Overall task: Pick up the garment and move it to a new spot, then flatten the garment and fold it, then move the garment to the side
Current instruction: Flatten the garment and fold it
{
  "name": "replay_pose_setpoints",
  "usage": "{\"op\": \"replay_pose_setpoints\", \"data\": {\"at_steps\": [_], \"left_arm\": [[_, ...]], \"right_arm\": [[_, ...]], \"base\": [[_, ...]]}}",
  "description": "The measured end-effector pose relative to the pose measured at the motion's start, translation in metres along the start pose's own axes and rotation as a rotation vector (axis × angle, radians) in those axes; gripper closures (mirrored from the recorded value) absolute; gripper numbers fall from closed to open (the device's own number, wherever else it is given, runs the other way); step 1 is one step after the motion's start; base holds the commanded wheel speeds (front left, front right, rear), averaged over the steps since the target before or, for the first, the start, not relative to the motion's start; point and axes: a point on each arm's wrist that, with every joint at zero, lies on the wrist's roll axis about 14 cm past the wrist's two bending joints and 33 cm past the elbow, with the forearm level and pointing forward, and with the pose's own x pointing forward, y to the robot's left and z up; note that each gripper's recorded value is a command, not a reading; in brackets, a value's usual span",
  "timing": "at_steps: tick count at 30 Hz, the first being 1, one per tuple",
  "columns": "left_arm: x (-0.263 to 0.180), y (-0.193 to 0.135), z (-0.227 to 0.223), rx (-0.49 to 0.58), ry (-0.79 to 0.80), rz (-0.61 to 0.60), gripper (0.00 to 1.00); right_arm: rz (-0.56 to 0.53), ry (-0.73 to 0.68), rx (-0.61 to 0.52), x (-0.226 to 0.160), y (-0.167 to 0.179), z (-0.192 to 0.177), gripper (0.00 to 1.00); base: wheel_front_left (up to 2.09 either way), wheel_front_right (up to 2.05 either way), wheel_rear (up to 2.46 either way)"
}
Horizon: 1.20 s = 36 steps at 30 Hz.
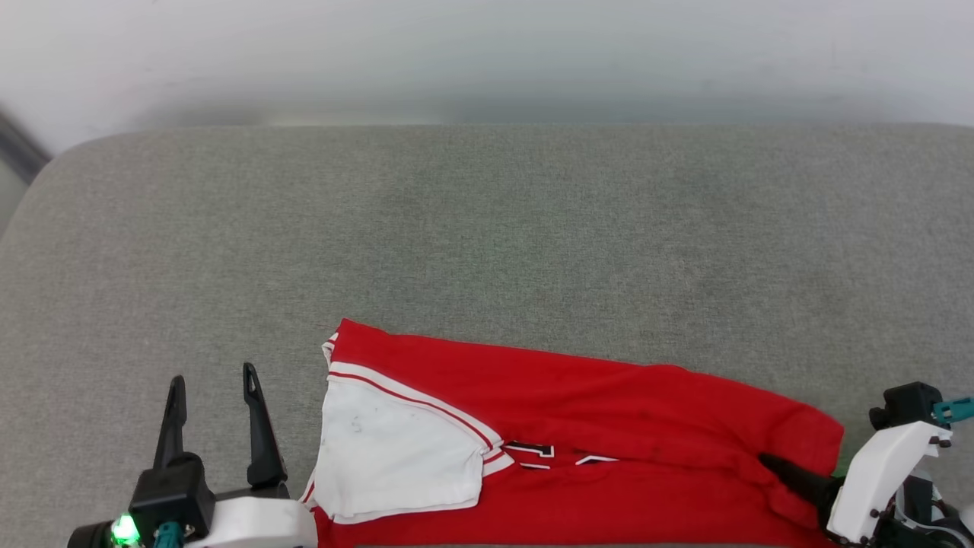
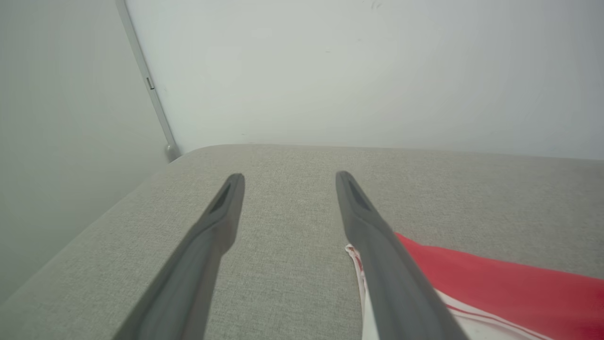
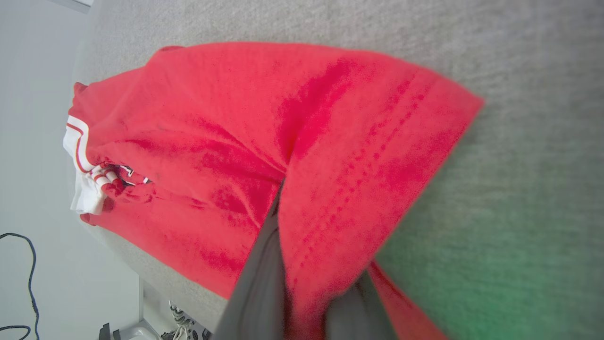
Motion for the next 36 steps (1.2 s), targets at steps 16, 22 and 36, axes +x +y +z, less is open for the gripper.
{"op": "replay_pose_setpoints", "data": {"at_steps": [16, 22, 36], "left_arm": [[-0.029, 0.003, -0.007, 0.051, 0.017, -0.016, 0.0], [-0.03, -0.005, -0.008, 0.055, 0.019, -0.053, 0.0], [-0.032, -0.012, -0.011, 0.048, 0.028, -0.08, 0.0]], "right_arm": [[-0.145, -0.081, -0.098, -0.05, -0.043, 0.046, 1.0], [-0.213, -0.064, -0.111, -0.071, -0.063, 0.053, 1.0], [0.151, 0.073, -0.324, -0.048, 0.071, 0.033, 1.0]], "base": [[0.0, 0.0, 0.0], [0.0, 0.0, 0.0], [0.0, 0.0, 0.0]]}}
